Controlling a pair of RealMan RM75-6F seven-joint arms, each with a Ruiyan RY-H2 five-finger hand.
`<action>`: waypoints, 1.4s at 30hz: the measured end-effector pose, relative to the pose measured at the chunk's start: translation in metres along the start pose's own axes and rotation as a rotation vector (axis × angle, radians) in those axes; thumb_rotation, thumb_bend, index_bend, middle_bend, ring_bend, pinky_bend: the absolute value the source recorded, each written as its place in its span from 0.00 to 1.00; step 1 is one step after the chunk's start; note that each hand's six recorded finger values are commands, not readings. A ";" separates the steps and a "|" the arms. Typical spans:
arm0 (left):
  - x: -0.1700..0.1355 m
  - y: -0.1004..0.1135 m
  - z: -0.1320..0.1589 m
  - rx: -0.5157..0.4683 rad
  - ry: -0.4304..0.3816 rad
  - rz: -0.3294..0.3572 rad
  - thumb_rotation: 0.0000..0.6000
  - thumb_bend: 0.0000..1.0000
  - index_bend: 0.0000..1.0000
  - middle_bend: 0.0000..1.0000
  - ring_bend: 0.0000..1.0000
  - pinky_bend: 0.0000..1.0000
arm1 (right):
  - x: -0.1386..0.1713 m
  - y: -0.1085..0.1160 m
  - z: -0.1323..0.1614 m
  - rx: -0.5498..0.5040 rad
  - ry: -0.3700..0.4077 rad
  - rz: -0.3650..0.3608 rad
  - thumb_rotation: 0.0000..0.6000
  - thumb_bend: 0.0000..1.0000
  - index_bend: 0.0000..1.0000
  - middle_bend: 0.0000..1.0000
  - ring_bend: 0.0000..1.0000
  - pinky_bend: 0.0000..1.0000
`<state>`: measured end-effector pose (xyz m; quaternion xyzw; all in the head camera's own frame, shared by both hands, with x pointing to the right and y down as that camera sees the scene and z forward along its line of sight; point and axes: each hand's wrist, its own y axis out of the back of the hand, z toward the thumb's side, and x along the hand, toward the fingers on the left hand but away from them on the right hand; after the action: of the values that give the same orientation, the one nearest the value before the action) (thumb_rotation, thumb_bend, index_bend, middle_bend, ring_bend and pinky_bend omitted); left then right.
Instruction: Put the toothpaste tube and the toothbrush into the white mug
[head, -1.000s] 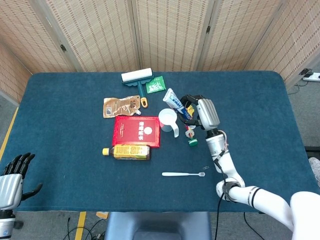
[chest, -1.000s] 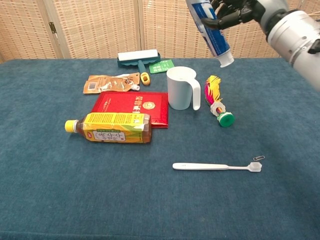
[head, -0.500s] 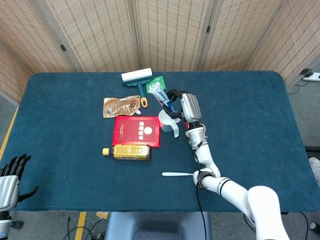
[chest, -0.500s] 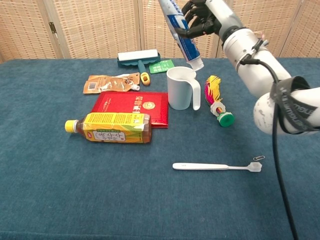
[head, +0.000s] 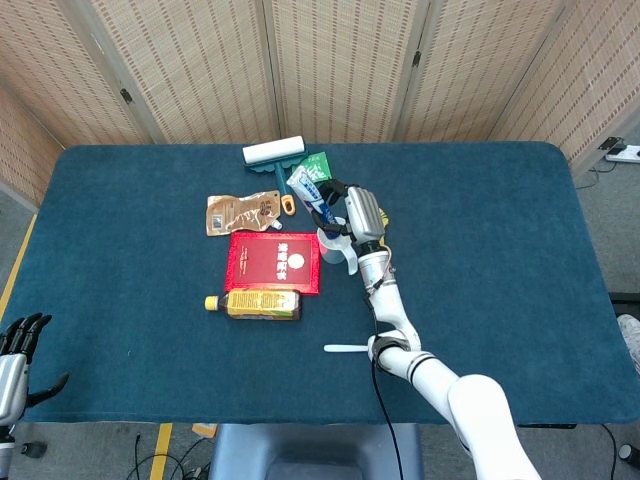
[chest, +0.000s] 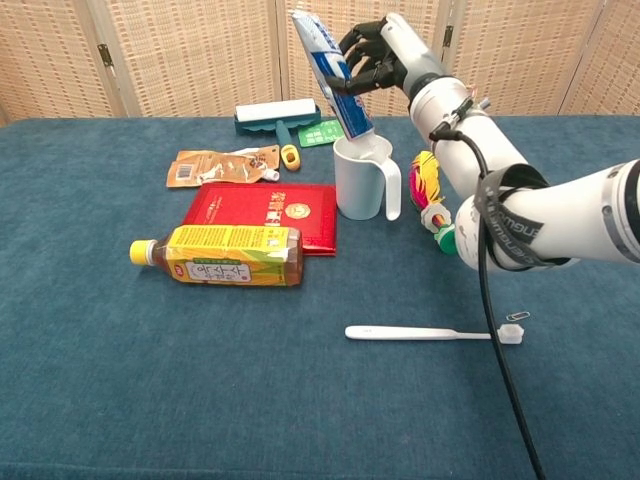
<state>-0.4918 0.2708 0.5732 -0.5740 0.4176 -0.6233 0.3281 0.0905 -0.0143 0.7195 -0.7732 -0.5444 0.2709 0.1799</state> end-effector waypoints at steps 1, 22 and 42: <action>0.000 0.000 0.000 0.000 -0.001 0.000 1.00 0.24 0.15 0.15 0.12 0.20 | 0.000 -0.001 -0.001 -0.004 -0.002 0.001 1.00 0.25 0.66 0.58 0.53 0.39; 0.000 -0.002 0.000 -0.005 0.005 -0.003 1.00 0.24 0.15 0.15 0.12 0.20 | 0.008 -0.001 -0.029 -0.008 -0.055 0.018 1.00 0.21 0.56 0.44 0.38 0.32; 0.001 -0.001 0.004 -0.005 -0.003 0.004 1.00 0.24 0.15 0.15 0.12 0.20 | 0.015 0.003 -0.037 0.013 -0.033 0.059 1.00 0.20 0.11 0.25 0.22 0.18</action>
<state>-0.4882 0.2701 0.5743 -0.5751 0.4199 -0.6206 0.3284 0.1192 0.0000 0.7439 -0.7830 -0.5226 0.2926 0.1679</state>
